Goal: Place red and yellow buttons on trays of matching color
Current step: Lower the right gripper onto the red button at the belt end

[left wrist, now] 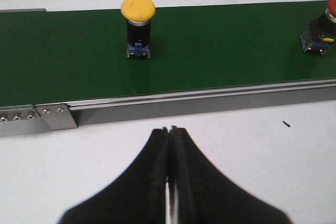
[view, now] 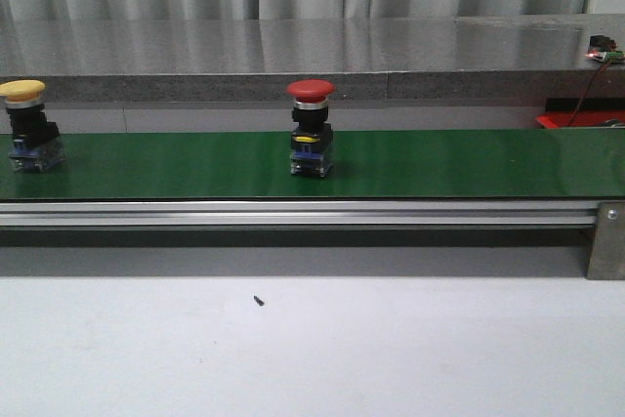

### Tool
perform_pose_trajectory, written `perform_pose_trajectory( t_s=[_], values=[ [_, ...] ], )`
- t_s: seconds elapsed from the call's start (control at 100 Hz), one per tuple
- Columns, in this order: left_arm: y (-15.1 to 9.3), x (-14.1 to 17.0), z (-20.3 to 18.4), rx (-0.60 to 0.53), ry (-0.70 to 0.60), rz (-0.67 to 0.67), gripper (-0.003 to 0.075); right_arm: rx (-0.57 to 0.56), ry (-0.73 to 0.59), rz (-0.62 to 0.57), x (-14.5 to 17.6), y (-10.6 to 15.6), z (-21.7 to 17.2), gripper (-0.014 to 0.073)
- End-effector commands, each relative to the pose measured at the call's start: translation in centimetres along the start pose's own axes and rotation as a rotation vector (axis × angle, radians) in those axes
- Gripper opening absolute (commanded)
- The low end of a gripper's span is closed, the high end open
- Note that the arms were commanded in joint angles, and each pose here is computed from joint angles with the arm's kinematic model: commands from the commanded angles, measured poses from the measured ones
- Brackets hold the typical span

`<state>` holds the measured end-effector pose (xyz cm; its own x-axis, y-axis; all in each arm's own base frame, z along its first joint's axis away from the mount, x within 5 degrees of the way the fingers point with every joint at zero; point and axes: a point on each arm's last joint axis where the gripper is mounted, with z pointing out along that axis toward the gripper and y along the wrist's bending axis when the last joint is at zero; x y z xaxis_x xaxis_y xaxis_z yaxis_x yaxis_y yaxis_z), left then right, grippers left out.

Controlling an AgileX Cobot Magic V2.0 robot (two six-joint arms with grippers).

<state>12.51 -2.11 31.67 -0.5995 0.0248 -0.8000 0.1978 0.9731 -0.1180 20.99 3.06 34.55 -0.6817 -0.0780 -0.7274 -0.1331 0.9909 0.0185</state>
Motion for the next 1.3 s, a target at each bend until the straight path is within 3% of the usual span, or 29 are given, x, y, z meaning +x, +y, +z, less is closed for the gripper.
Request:
perform_pose_trajectory(
  t_s=[0.0, 0.15, 0.28, 0.4, 0.61, 0.9, 1.29],
  values=[
    [-0.2, -1.2, -0.5, 0.007, -0.089, -0.019, -0.002, -0.039, -0.027, -0.034, -2.6, 1.2, 0.2, 0.0106],
    [-0.2, -1.2, -0.5, 0.007, -0.089, -0.019, -0.002, -0.102, 0.041, -0.083, -5.0, 3.6, 2.3, 0.0441],
    [-0.2, -1.2, -0.5, 0.007, -0.089, -0.019, -0.002, -0.147, 0.115, -0.109, -6.7, 5.6, 4.3, 0.0585],
    [-0.2, -1.2, -0.5, 0.007, -0.089, -0.019, -0.002, -0.209, 0.203, -0.1, -8.1, 7.6, 5.7, 0.0581],
    [-0.2, -1.2, -0.5, 0.007, -0.089, -0.019, -0.002, -0.242, 0.317, 0.042, -9.9, 9.7, 8.1, 0.0581],
    [-0.2, -1.2, -0.5, 0.007, -0.089, -0.019, -0.002, -0.221, 0.352, 0.166, -10.7, 10.8, 10.9, 0.0581],
    [-0.2, -1.2, -0.5, 0.007, -0.089, -0.019, -0.002, -0.158, 0.403, 0.16, -9.6, 10.9, 15.3, 0.0563]
  ],
)
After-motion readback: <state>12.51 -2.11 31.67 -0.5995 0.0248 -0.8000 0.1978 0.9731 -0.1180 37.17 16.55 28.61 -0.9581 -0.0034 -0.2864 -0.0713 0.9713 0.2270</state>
